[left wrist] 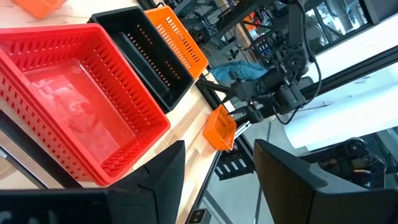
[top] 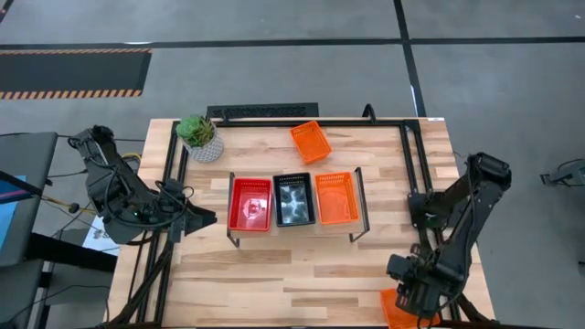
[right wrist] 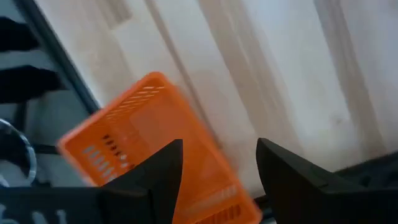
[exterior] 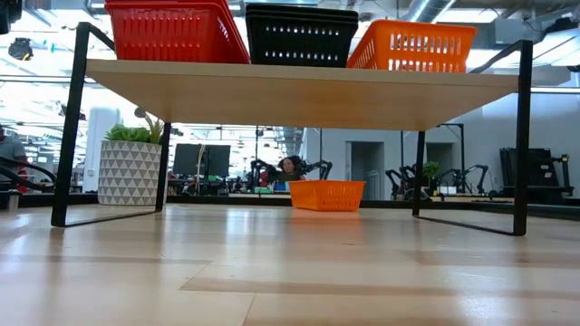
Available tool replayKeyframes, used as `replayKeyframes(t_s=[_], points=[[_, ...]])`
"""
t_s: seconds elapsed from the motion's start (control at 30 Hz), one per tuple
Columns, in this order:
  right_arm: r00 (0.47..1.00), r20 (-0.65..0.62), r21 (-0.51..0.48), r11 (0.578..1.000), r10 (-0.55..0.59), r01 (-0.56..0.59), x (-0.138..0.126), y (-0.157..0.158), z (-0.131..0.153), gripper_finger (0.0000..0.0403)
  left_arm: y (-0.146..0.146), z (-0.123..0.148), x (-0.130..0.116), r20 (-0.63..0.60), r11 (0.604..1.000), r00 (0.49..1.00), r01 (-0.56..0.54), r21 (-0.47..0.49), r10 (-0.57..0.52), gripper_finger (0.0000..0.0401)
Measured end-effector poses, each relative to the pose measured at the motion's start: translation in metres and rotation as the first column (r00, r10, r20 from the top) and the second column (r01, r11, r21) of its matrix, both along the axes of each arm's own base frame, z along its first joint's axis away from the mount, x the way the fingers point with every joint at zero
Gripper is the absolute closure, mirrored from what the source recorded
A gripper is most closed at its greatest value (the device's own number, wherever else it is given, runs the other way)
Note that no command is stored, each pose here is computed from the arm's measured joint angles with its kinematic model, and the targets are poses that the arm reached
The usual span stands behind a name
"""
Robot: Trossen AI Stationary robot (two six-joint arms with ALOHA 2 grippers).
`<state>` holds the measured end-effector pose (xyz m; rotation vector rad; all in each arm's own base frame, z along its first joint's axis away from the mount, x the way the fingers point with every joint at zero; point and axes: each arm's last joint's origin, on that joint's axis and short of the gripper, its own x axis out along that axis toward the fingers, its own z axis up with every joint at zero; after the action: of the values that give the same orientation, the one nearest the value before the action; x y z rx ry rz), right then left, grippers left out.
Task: Stack baskets on shelf by color
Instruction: Stack the bottom orange bin on top of the other orange bin on the shelf
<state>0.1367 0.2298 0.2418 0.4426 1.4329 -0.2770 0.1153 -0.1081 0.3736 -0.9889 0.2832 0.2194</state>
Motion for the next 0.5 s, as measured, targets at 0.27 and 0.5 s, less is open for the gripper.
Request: replayKeyframes(t_s=[0.27, 0.5], points=[[0.994, -0.007, 0.003, 0.994, 0.109, -0.109, -0.001, -0.004, -0.027, 0.0177, 0.0, 0.0, 0.0, 0.002, 1.0, 1.0, -0.011, -0.026, 0.011, 0.0223], [0.988, -0.014, 0.027, 0.988, 0.154, -0.154, -0.004, -0.005, -0.041, 0.0177, 0.0, 0.0, 0.0, 0.003, 0.999, 1.0, -0.017, -0.039, 0.017, 0.0223]])
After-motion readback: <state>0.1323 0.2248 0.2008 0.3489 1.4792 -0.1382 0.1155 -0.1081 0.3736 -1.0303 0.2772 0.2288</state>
